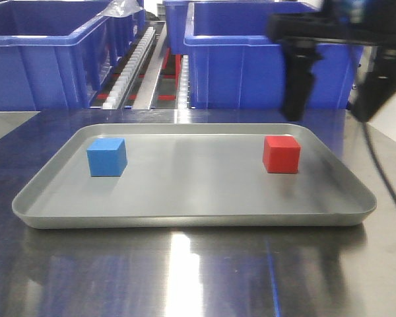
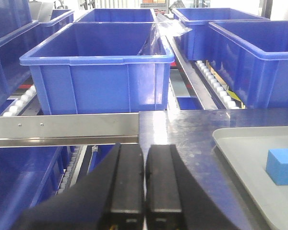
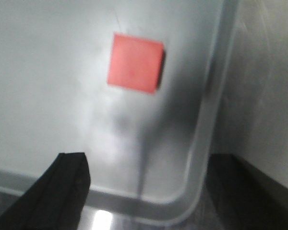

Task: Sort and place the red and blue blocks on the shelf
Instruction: 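Lower the right gripper around the red cube and close it, then lift the red cube off the tray with the right gripper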

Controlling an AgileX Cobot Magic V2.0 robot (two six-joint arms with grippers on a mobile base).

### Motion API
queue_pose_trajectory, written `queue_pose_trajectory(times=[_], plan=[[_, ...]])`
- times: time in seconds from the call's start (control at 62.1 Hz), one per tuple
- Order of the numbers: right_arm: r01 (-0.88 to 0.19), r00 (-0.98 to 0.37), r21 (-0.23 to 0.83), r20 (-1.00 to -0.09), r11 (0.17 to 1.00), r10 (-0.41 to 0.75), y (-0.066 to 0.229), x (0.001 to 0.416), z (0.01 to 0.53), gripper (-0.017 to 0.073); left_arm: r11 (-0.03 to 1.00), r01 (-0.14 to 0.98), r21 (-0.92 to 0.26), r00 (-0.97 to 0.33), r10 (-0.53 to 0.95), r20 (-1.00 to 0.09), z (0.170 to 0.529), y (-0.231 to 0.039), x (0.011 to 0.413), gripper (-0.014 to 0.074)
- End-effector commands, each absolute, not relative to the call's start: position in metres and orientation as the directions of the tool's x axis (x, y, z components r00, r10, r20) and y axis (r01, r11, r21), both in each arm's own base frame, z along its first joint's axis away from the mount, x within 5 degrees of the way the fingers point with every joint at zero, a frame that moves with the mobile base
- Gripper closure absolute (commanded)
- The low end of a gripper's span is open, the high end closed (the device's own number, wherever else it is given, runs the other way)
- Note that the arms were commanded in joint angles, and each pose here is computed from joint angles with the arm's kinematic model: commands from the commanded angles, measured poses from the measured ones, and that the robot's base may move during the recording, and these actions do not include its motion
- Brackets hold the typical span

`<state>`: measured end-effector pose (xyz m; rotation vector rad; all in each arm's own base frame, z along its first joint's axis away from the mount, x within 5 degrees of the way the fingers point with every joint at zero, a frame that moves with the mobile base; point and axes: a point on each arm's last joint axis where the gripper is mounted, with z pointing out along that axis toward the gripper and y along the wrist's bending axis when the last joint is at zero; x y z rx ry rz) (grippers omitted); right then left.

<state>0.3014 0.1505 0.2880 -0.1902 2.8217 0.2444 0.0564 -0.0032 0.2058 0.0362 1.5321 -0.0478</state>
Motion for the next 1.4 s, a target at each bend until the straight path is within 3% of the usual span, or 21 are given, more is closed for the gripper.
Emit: queue_pose_trajectory(times=[0.0, 0.161, 0.966, 1.256, 1.385], plan=[[-0.137, -0.921, 0.183, -0.385, 0.974, -0.057, 0.158, 0.317, 0.31, -0.0055, 0.998, 0.053, -0.017, 0.11, -0.023, -0.994, 0.206, -0.003, 0.056, 0.0469], [-0.074, -0.933, 0.209, -0.36, 0.975, 0.006, 0.169, 0.339, 0.298, -0.0055, 0.998, 0.053, -0.017, 0.11, -0.023, -0.994, 0.206, -0.003, 0.056, 0.0469], [-0.025, -0.966, 0.181, -0.258, 0.983, 0.023, 0.18, 0.362, 0.246, -0.005, 0.998, 0.053, -0.017, 0.11, -0.023, -0.994, 0.206, -0.003, 0.056, 0.0469], [-0.027, -0.964, 0.185, -0.266, 0.982, 0.024, 0.18, 0.36, 0.251, 0.0246, 0.998, 0.053, -0.017, 0.11, -0.023, -0.994, 0.206, -0.003, 0.056, 0.0469], [-0.038, -0.947, 0.208, -0.318, 0.977, 0.031, 0.178, 0.357, 0.268, 0.0273, 0.998, 0.053, -0.017, 0.11, -0.023, -0.994, 0.206, -0.003, 0.056, 0.0469]])
